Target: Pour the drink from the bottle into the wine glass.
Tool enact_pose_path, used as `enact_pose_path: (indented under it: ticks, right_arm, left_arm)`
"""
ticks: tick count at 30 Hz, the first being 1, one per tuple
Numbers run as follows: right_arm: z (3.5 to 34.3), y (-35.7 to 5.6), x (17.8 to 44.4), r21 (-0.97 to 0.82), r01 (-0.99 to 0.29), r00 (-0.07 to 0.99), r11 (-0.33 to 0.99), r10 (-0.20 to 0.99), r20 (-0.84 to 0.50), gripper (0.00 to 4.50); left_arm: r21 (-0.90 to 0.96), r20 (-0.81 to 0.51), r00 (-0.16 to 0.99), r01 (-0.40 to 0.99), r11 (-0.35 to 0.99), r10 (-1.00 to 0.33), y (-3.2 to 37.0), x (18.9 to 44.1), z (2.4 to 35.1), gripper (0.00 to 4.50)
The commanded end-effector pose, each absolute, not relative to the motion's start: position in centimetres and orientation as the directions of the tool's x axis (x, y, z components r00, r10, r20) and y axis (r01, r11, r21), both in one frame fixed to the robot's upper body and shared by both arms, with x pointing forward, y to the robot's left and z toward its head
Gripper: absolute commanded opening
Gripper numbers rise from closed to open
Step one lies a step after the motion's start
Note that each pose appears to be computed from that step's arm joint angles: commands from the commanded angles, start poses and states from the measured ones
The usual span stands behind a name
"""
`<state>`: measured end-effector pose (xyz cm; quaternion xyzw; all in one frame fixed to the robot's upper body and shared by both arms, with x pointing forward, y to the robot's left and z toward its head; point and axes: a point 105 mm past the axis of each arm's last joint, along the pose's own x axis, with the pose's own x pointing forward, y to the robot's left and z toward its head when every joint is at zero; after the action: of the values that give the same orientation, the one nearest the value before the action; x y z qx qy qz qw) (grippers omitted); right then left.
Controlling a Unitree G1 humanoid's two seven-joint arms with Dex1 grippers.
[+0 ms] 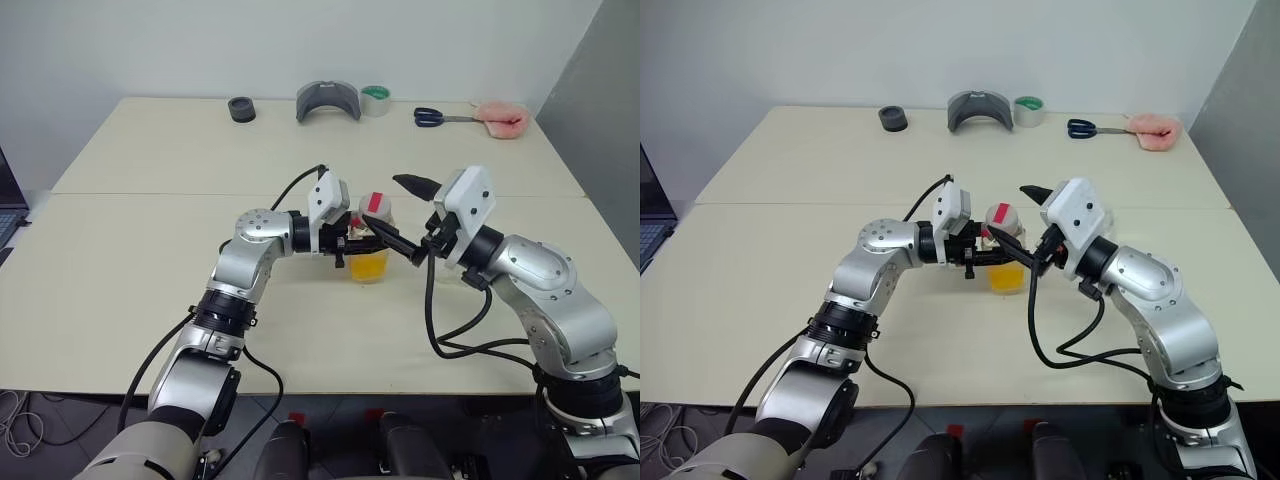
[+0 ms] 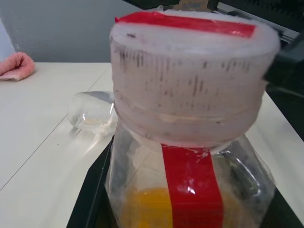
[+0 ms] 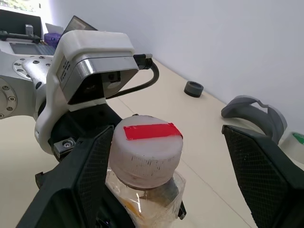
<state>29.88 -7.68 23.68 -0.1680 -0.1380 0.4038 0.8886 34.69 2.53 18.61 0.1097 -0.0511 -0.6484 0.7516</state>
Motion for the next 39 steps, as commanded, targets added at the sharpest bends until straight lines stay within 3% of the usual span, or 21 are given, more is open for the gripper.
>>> enact_pose_path:
  ticks: [1, 21, 39]
  right_arm:
    - [24.9, -9.5, 30.1, -0.432, -0.607, 0.683, 0.667, 0.716, 0.145, 3.88]
    - [25.0, -10.3, 29.7, -0.437, -0.618, 0.683, 0.654, 0.722, 0.114, 3.88]
    - [24.5, -9.2, 27.2, -0.419, -0.743, 0.562, 0.522, 0.826, 0.034, 3.88]
  left_arm:
    - [0.287, -0.026, 0.129, 0.951, 0.116, -0.991, 2.3, 34.3, 20.5, 1.72]
    - [0.286, -0.028, 0.129, 0.951, 0.116, -0.991, 2.3, 34.3, 20.4, 1.72]
    - [0.287, -0.027, 0.136, 0.95, 0.123, -0.99, 2.5, 34.4, 20.4, 1.71]
